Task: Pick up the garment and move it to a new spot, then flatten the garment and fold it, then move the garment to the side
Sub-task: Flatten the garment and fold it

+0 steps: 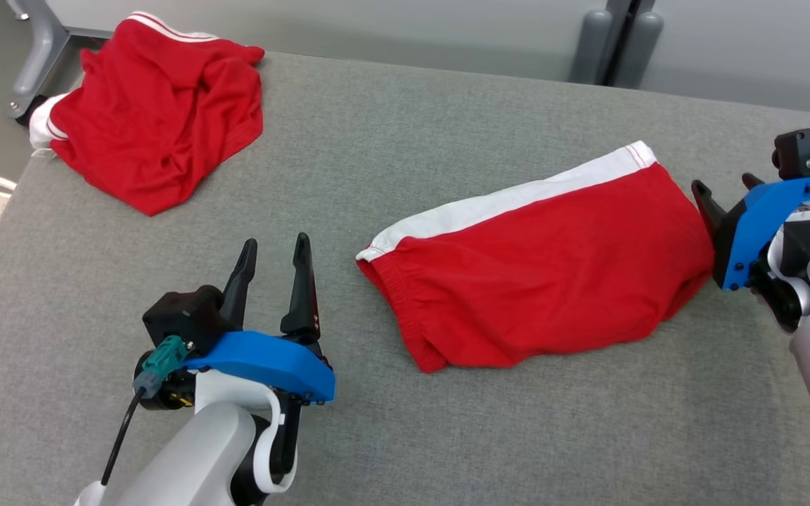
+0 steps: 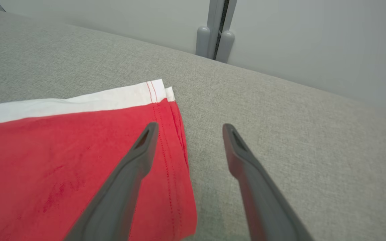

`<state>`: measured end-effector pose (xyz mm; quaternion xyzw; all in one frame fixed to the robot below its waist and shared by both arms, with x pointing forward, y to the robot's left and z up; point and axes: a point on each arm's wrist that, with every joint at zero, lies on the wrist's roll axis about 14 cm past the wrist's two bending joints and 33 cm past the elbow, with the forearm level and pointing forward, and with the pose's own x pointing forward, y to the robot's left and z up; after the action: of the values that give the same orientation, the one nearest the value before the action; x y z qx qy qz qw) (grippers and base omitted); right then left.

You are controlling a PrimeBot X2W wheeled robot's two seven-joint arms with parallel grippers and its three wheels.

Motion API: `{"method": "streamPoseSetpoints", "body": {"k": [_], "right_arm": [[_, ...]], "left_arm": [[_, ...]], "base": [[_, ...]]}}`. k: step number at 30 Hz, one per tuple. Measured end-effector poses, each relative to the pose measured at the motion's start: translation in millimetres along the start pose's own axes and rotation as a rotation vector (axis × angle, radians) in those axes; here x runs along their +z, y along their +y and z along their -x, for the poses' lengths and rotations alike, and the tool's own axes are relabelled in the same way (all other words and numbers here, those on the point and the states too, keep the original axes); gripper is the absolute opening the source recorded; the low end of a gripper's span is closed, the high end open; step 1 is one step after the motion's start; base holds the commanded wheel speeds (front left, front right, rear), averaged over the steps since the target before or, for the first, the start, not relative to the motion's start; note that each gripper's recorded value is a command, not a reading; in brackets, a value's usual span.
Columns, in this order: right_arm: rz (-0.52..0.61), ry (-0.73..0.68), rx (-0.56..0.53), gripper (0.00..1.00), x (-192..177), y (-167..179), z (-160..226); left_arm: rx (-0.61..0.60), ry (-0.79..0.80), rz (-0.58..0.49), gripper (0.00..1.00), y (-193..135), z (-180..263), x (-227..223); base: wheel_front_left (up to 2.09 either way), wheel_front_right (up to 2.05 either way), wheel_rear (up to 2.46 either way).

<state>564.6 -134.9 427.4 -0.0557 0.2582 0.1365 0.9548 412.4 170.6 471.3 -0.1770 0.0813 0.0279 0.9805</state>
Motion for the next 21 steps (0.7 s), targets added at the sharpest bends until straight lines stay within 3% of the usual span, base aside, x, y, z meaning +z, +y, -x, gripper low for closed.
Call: {"method": "streamPoseSetpoints", "body": {"k": [4,14,21], "right_arm": [[-0.014,0.074,0.014,1.0,-20,6,-6],[-0.001,0.24,0.021,1.0,-58,8,-21],[-0.011,0.32,0.048,1.0,-63,18,-28]], "left_arm": [[0.043,0.003,-0.036,1.0,16,4,-3],[0.155,0.014,-0.015,1.0,50,15,-11],[0.172,0.011,-0.006,1.0,55,15,-11]], "base": [[0.0,0.0,0.0],[0.0,0.0,0.0],[0.0,0.0,0.0]]}}
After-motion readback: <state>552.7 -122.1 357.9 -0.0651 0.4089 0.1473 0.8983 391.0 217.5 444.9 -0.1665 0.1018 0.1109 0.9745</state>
